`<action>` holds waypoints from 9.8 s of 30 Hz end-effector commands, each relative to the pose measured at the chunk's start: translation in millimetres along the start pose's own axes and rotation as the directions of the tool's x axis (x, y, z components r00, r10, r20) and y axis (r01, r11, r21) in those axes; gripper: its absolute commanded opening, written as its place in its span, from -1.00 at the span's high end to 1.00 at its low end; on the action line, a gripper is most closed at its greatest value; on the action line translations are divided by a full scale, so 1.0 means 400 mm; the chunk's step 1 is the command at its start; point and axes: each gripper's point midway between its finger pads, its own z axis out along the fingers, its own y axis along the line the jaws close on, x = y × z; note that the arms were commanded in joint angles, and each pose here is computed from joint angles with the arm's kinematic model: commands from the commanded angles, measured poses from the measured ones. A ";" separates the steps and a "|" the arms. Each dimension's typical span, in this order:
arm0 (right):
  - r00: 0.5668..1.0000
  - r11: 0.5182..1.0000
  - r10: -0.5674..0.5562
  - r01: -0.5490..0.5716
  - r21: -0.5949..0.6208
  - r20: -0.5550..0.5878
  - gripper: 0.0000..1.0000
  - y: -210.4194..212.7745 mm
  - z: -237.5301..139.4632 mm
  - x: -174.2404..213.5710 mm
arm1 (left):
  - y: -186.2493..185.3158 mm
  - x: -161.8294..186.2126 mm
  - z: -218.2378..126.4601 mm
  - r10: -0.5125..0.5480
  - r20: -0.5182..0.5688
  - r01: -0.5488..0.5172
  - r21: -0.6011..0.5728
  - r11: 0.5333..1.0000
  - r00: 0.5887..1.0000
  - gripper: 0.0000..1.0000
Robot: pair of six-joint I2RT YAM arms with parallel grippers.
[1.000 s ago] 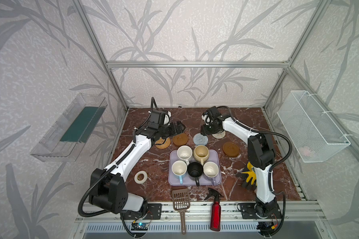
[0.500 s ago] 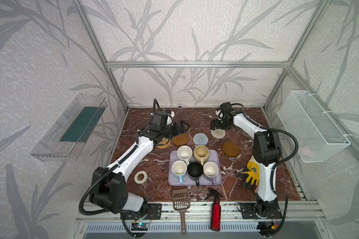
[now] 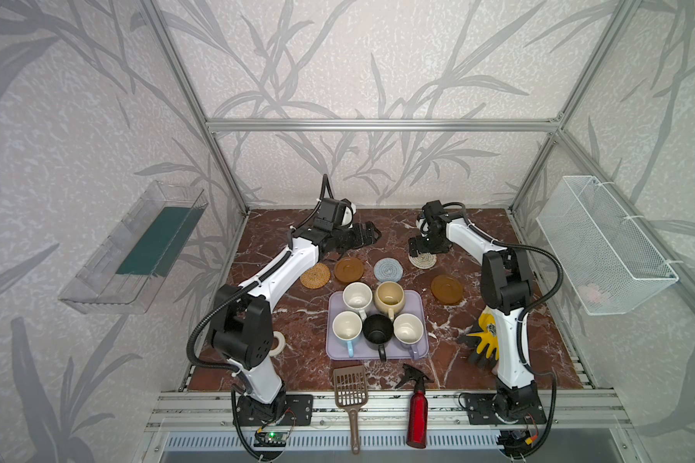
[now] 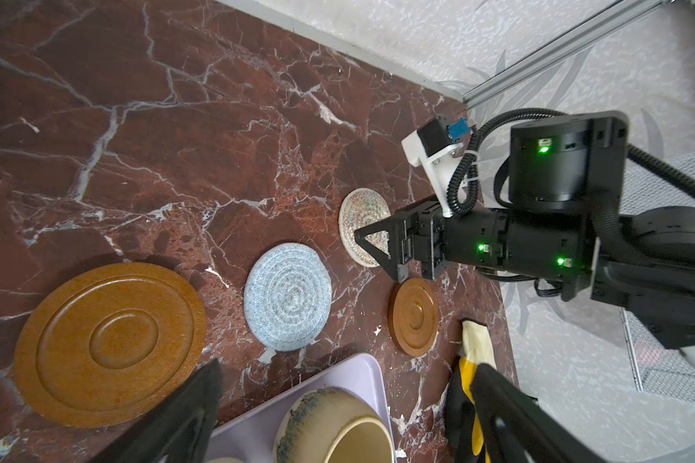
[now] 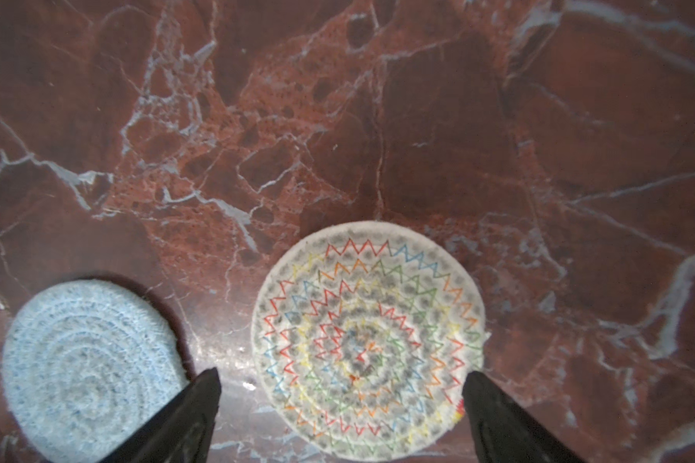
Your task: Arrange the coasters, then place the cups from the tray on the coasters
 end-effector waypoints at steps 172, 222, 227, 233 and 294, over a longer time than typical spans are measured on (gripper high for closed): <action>0.946 0.930 0.249 -0.174 0.324 -0.205 -0.24 -0.291 -0.028 0.351 | -0.175 0.112 -0.194 0.197 0.123 -0.205 0.054 0.977 0.973 -0.98; 0.952 0.925 0.297 -0.268 0.269 -0.073 -0.20 -0.311 -0.030 0.220 | -0.163 0.106 -0.155 0.155 0.104 -0.165 0.088 0.982 0.982 -0.98; 0.951 0.930 0.286 -0.247 0.272 -0.114 -0.19 -0.310 -0.012 0.246 | -0.160 0.107 -0.151 0.151 0.100 -0.160 0.087 0.983 0.983 -0.98; 0.959 0.924 0.278 -0.253 0.286 -0.051 -0.20 -0.318 -0.052 0.220 | -0.163 0.106 -0.160 0.150 0.106 -0.159 0.088 0.983 0.983 -0.98; 0.939 0.880 0.233 -0.093 -0.467 0.253 -0.98 0.236 -0.584 0.343 | 0.115 0.469 -0.184 0.056 -0.290 -0.170 -0.387 0.906 0.955 -0.54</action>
